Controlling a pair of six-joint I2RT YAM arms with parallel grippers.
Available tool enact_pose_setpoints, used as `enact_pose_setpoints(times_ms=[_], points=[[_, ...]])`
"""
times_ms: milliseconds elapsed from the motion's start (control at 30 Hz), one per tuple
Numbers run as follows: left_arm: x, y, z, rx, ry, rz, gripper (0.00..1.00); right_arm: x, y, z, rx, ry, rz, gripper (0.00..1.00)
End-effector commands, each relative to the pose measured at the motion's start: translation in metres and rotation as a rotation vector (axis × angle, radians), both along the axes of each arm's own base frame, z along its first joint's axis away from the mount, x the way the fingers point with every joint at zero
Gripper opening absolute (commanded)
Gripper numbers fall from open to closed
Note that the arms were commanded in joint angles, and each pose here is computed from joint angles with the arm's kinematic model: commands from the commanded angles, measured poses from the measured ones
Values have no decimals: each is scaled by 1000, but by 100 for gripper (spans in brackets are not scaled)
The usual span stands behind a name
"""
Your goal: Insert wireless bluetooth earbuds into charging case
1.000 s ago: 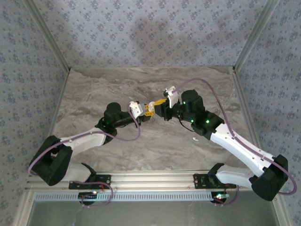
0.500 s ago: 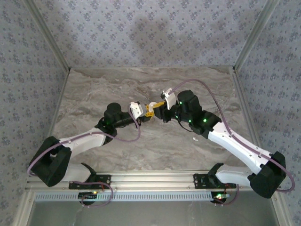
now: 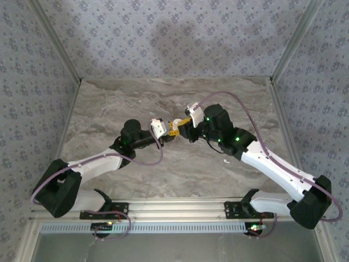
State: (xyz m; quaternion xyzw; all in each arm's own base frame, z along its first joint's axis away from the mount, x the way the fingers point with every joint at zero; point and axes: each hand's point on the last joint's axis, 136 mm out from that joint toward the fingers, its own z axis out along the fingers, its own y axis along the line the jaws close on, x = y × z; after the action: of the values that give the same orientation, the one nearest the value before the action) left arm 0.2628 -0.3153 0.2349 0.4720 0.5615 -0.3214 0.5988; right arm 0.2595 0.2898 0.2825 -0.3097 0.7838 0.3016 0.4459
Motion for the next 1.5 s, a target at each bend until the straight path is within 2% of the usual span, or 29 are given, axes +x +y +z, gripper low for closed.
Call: enact_pose_setpoints(times_ms=[0,600,1100,1467], points=[[-2,-2,30,-41,-83,-6,16,1,2,4,-32,-16,2,20],[-3,-1,36,-48,-99,0,16,3,-2,-7,-102,-5,-31,20],[-4,1,41,-57,-108,8,16,2,-2,-26,-213,20,-44,19],[-4,0,42,-57,-113,0,16,1,-3,-18,-229,-16,-22,20]])
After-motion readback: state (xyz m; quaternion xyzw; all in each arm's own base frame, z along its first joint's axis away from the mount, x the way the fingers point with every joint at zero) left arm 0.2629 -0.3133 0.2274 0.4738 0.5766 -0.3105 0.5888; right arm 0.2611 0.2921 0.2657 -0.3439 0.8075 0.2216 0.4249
